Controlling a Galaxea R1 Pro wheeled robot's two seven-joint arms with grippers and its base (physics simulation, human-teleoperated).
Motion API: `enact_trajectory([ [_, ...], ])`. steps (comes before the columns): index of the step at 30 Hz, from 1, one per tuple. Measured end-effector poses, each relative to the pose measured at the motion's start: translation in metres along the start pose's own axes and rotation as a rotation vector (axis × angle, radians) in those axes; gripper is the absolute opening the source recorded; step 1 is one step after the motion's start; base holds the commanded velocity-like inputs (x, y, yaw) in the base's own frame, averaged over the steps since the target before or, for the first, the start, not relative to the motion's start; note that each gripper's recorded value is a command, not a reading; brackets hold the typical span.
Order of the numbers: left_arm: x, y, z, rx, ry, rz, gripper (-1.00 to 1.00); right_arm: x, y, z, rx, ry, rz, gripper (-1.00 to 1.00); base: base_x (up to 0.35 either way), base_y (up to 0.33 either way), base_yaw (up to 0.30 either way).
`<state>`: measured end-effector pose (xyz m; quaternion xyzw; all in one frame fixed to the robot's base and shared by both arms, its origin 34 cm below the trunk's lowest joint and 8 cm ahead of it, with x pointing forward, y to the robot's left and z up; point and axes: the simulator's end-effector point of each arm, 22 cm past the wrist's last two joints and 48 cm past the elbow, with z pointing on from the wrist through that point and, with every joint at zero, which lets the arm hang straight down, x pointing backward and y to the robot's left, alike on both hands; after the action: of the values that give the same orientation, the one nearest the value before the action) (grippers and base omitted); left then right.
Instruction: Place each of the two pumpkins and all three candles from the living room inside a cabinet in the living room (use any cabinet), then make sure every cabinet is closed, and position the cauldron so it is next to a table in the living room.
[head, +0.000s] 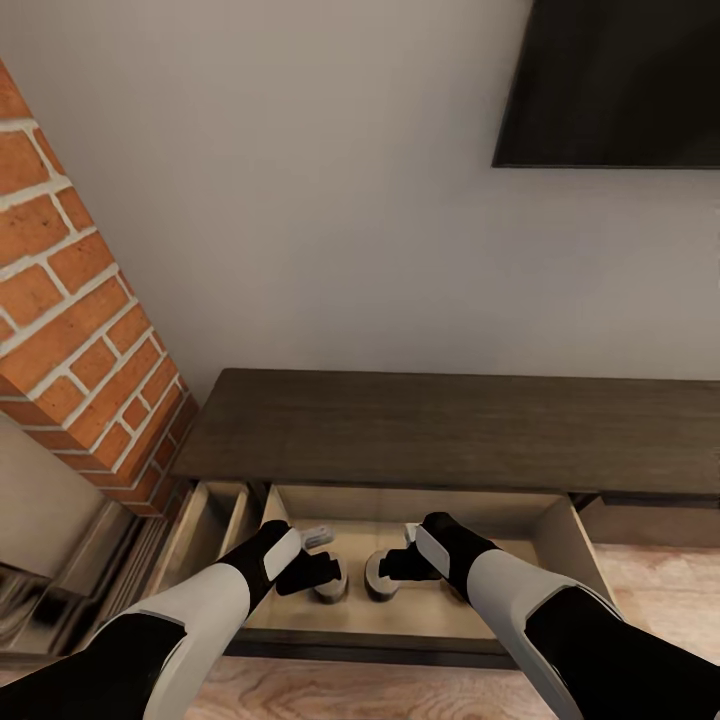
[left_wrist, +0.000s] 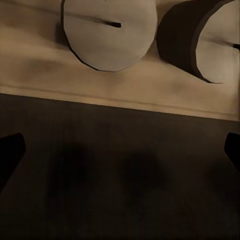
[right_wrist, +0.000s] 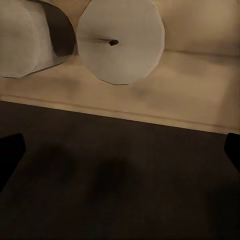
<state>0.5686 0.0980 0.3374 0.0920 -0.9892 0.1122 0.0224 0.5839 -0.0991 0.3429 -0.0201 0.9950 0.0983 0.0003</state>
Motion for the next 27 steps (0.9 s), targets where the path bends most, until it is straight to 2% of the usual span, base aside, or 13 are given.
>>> enact_trajectory([
  [20, -0.003, -0.009, -0.037, 0.000, 0.006, 0.001, 1.00, -0.005, 0.007, -0.036, 0.000, 0.006, 0.000, 1.00, 0.000, 0.000, 0.000],
  [27, 0.002, -0.013, -0.051, 0.000, 0.035, 0.005, 1.00, -0.008, 0.010, -0.051, 0.000, 0.007, 0.000, 1.00, 0.000, 0.000, 0.000],
])
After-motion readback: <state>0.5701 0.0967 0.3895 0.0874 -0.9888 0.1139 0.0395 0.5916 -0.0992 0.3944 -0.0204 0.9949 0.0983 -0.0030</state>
